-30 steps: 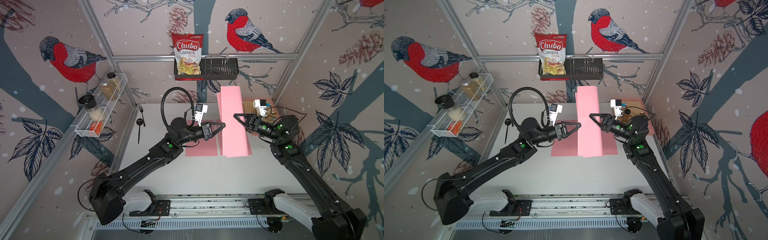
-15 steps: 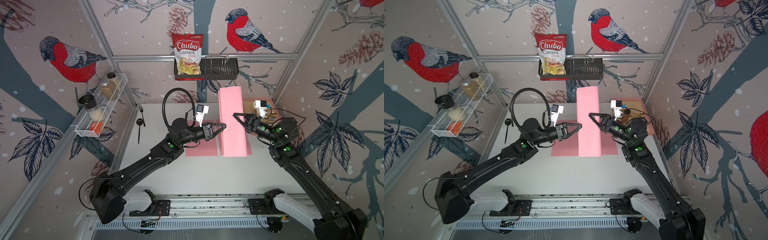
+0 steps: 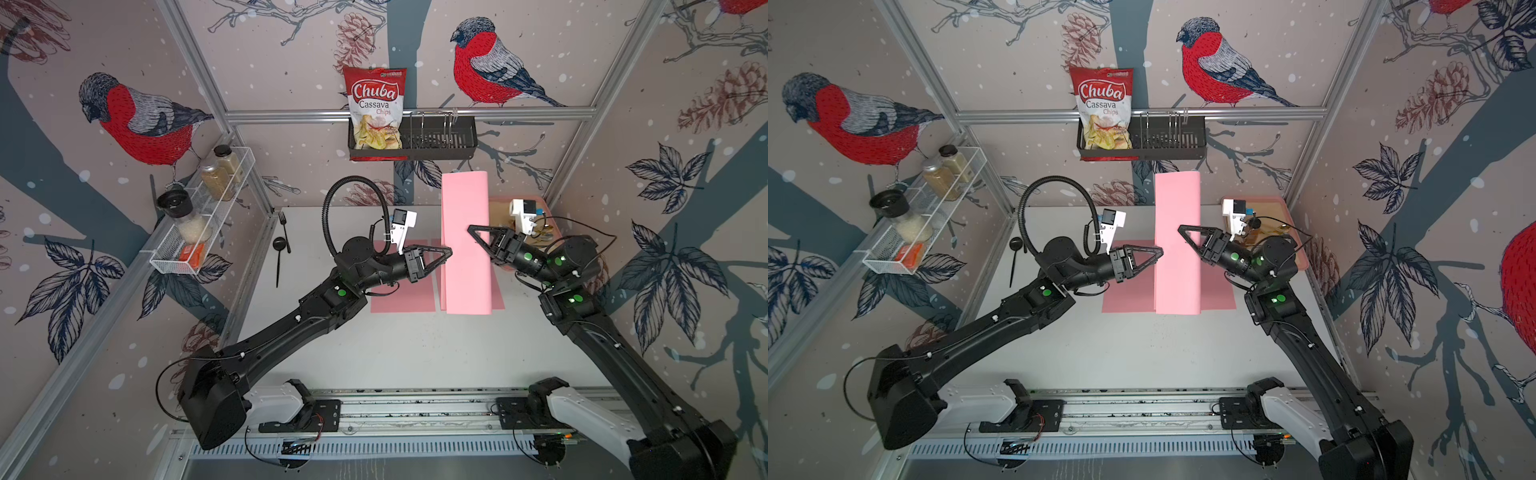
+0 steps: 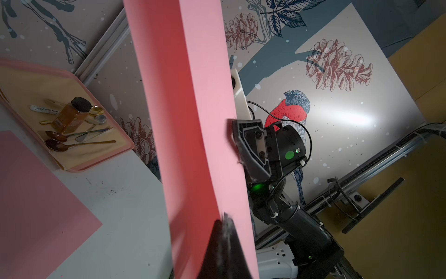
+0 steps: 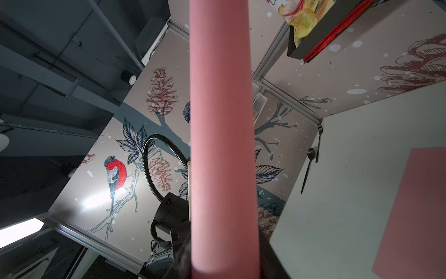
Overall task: Fold the rectangular paper in half along the long edge
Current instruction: Fold the paper.
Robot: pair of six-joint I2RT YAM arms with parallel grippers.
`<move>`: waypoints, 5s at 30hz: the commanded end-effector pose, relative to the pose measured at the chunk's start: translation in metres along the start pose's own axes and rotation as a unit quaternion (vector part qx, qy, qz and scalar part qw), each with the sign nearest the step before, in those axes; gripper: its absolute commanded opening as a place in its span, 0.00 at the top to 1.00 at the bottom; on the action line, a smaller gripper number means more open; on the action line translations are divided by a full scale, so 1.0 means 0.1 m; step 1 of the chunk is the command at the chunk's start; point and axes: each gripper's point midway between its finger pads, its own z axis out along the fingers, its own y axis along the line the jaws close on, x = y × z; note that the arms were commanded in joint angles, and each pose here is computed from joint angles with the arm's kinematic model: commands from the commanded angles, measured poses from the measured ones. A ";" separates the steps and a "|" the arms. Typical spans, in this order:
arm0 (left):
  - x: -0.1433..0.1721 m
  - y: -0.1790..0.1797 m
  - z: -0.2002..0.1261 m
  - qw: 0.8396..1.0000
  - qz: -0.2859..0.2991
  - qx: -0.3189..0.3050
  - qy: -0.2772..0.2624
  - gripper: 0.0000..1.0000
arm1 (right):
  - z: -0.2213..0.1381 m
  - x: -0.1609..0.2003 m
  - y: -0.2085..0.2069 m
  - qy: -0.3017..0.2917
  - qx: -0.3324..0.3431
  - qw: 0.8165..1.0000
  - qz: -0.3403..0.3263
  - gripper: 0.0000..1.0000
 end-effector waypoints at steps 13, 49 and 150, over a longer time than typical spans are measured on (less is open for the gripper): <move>-0.04 -0.10 0.00 1.000 0.017 0.014 -0.006 1.00 | -0.02 -0.02 0.08 0.002 -0.007 1.000 -0.016 0.68; -0.06 -0.11 -0.01 1.000 0.021 0.011 -0.009 1.00 | -0.02 -0.02 0.16 0.014 -0.017 1.000 -0.022 0.69; -0.03 -0.22 -0.01 0.998 0.023 0.059 -0.021 0.54 | 0.07 0.19 0.20 0.049 -0.057 0.997 -0.013 0.73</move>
